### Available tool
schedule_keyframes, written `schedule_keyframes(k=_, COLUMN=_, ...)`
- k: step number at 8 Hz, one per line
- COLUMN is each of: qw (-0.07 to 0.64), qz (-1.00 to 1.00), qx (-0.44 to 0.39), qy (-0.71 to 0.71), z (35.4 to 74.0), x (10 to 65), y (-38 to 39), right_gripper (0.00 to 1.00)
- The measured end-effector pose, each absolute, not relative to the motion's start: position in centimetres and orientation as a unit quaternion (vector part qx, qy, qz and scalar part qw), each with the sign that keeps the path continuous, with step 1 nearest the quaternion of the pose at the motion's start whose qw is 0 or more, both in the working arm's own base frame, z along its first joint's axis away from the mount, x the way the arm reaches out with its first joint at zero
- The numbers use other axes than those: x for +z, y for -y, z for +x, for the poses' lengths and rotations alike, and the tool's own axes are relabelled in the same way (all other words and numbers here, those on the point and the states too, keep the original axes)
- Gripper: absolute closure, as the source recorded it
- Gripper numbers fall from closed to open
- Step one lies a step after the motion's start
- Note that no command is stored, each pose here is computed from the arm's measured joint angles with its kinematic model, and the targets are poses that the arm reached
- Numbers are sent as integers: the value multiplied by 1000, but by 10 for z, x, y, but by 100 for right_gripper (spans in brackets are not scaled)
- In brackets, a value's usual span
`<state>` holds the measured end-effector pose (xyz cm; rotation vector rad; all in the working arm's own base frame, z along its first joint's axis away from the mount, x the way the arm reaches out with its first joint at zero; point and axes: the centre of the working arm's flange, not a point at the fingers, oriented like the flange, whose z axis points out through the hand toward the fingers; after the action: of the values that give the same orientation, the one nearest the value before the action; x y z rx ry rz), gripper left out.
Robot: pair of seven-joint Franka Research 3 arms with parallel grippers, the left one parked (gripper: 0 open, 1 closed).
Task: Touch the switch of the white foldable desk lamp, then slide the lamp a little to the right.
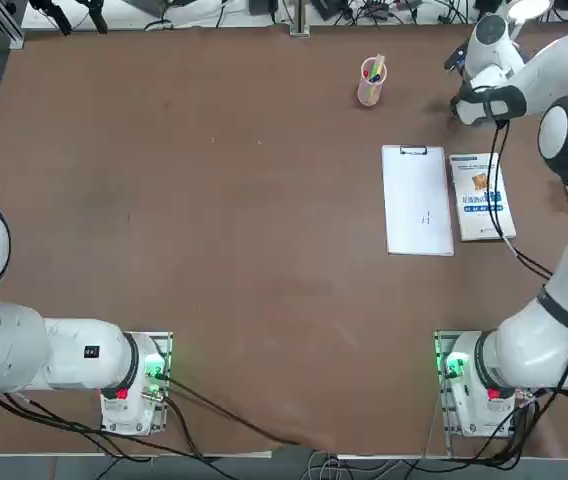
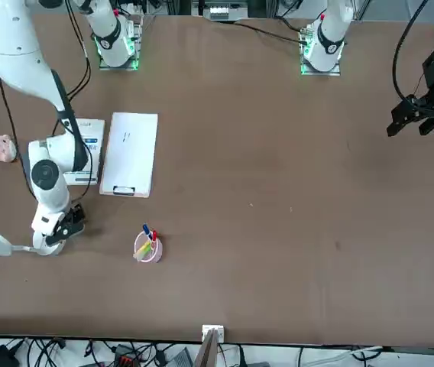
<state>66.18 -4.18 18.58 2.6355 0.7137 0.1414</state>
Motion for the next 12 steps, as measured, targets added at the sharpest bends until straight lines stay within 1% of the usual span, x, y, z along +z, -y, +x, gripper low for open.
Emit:
schedule_keyframes(k=8, qw=203, qz=943, qx=56, qy=-256, z=664, x=190, y=40, right_gripper=0)
schedule_keyframes(k=12, qw=228, qz=939, qx=33, qy=-257, z=678, x=232, y=12, right_gripper=0)
